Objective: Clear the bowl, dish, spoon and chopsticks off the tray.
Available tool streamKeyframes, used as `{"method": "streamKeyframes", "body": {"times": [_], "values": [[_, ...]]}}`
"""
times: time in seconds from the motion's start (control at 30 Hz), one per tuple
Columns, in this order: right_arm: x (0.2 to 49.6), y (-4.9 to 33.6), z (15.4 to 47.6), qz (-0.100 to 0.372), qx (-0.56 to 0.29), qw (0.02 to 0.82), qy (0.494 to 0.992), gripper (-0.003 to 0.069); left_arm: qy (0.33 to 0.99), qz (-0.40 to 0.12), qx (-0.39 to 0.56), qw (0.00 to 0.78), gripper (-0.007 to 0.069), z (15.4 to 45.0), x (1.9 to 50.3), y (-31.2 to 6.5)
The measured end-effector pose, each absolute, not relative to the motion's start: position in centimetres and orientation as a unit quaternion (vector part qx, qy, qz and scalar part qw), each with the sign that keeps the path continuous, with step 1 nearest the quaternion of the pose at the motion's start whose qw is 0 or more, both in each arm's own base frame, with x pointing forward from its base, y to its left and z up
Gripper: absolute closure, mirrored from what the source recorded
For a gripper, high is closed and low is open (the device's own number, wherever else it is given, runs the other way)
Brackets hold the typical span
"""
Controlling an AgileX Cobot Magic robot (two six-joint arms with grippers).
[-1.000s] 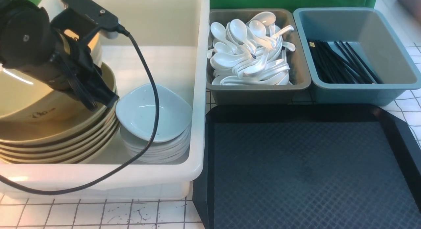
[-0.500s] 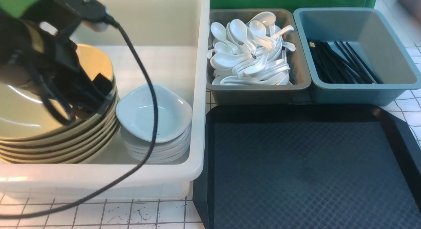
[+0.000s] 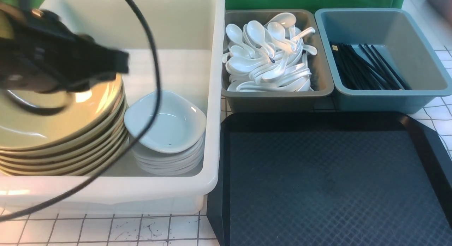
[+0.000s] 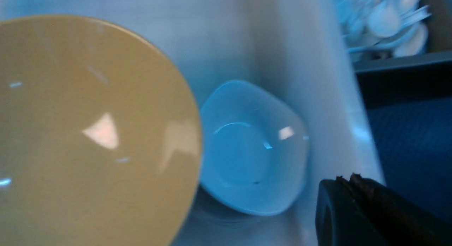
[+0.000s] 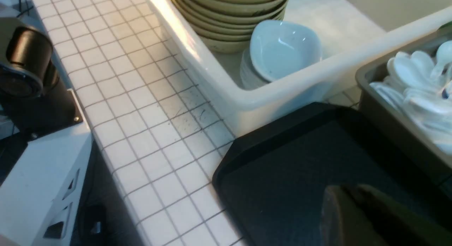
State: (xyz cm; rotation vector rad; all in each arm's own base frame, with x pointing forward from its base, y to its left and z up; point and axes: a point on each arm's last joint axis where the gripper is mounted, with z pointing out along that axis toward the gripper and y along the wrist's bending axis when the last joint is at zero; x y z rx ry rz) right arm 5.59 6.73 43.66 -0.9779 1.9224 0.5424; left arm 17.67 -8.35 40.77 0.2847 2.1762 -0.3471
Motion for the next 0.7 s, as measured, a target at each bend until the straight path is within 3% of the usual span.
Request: {"method": "streamKeyframes", "body": {"times": [0.17, 0.23, 0.3, 0.5, 0.7], "values": [[5.3, 6.6, 43.2, 0.218, -0.400, 0.417, 0.786, 0.0612, 0.815, -0.238, 0.116, 0.515, 0.0627, 41.4, 11.6, -6.7], [5.2, 6.6, 43.1, 0.217, -0.404, 0.408, 0.789, 0.0612, 0.796, -0.265, 0.111, 0.533, 0.0627, 40.6, 9.8, -6.1], [4.9, 6.5, 42.8, 0.216, -0.411, 0.387, 0.796, 0.0612, 0.764, -0.305, 0.099, 0.560, 0.0627, 38.0, 7.3, -5.3], [5.1, 6.6, 41.9, 0.224, -0.392, 0.364, 0.815, 0.0612, 0.728, -0.342, 0.062, 0.591, 0.0627, 32.4, 6.1, -4.6], [5.6, 6.8, 40.2, 0.238, -0.350, 0.324, 0.846, 0.0612, 0.701, -0.333, 0.038, 0.629, 0.0627, 29.5, 6.0, -3.8]]}}
